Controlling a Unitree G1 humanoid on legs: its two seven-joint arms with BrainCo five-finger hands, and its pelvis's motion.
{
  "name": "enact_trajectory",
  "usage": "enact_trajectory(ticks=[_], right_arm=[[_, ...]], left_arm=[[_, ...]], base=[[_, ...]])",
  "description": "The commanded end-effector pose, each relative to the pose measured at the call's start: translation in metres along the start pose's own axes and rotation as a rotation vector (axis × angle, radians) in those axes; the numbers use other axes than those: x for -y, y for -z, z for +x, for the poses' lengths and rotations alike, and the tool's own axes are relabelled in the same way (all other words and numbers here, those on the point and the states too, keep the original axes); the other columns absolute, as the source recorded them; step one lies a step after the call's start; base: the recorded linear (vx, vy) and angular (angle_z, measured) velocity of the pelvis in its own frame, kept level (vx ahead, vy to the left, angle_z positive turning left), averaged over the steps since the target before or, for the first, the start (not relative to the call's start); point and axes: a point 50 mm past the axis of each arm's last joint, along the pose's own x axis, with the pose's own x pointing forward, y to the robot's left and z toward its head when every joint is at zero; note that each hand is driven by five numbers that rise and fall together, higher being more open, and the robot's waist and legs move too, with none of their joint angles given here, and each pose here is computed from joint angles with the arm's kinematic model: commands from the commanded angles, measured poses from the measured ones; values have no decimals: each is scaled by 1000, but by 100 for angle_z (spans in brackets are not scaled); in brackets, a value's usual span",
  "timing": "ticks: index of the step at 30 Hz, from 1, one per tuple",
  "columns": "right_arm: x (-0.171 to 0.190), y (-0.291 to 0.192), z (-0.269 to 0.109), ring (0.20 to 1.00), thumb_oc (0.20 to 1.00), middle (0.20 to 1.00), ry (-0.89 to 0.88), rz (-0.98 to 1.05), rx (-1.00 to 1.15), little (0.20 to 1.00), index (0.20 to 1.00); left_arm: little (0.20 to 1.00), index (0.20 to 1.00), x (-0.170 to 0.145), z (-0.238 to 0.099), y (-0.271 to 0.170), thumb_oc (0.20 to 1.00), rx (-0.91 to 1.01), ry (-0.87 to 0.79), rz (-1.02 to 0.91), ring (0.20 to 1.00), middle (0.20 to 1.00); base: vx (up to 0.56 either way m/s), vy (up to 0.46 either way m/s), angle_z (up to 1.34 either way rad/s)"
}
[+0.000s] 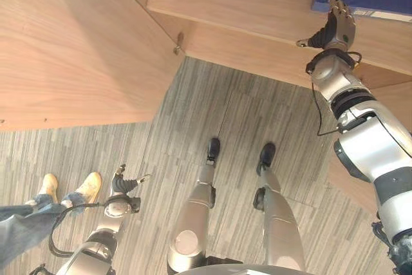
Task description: Put the empty folder in the office cabinet
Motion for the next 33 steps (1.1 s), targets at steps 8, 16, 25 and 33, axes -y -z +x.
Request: enact_trajectory(ticks=[8, 16, 25, 33], right_arm=[[38, 8, 10, 200, 200, 200, 97, -85, -10, 200, 200], [64, 8, 15, 200, 200, 200, 164, -105, -13, 200, 200], [80, -5, 19, 200, 200, 200, 207, -139, 28, 200, 200], [89, -17, 21, 200, 200, 200, 232, -167, 58, 200, 200]], left_arm=[[1000, 1000, -16, -1, -2, 1000, 7, -27, 52, 1000, 1000], [1000, 1000, -15, -1, -1, 1000, 3, -31, 34, 1000, 1000], [1000, 1000, -17, 0, -3, 1000, 4, -47, 20, 1000, 1000], [1000, 1000, -19, 0, -5, 1000, 10, -52, 10, 1000, 1000]], base=[[28, -28, 3], [31, -17, 3], [30, -20, 1], [4, -14, 2]])
